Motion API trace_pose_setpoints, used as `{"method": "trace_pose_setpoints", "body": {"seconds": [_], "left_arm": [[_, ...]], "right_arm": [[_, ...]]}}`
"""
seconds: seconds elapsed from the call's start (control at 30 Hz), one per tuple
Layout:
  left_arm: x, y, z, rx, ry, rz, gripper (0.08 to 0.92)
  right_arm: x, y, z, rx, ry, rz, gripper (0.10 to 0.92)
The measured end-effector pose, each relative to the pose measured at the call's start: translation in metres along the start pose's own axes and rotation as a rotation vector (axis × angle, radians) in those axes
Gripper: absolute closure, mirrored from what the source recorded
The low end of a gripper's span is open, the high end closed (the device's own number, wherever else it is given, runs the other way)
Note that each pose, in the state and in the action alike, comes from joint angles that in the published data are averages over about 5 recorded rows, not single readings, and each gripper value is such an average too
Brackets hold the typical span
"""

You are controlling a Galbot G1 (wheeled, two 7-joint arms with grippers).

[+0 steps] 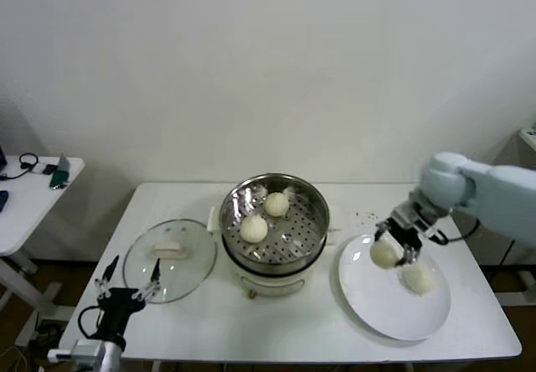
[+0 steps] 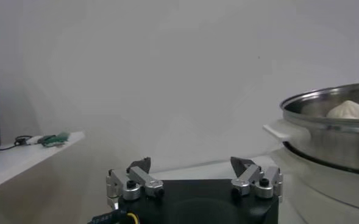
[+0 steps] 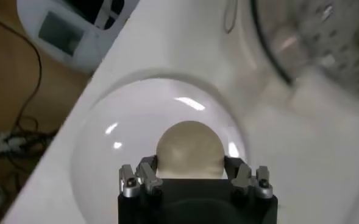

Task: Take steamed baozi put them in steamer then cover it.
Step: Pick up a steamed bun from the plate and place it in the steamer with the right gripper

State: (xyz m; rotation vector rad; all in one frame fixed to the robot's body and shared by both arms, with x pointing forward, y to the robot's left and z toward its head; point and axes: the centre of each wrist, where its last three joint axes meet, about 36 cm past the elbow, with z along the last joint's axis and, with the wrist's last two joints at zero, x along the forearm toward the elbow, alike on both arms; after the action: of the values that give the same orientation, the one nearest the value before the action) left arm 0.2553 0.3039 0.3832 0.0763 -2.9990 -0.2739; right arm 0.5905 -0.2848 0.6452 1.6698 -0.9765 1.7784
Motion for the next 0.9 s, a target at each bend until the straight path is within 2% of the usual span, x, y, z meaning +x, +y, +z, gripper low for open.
{"method": "trace_pose_setpoints", "body": {"seconds": [0.2, 0.4, 0.6, 0.9], "left_arm": [[0.000, -0.001, 0.000, 0.002, 0.001, 0.003, 0.177], [0.002, -0.002, 0.002, 0.007, 0.006, 0.004, 0.177], [0.002, -0.002, 0.001, 0.010, 0.006, 0.004, 0.177], [0.006, 0.000, 0.002, 0.011, 0.016, 0.002, 0.177]], "right_arm": [[0.043, -0.048, -0.043, 0.220, 0.041, 0.033, 0.310], [0.054, -0.088, -0.087, 0.412, 0.072, 0.033, 0.310], [0.040, -0.120, -0.128, 0.578, 0.091, 0.008, 0.310], [-0.009, -0.152, -0.172, 0.732, 0.075, -0.050, 0.310]]}}
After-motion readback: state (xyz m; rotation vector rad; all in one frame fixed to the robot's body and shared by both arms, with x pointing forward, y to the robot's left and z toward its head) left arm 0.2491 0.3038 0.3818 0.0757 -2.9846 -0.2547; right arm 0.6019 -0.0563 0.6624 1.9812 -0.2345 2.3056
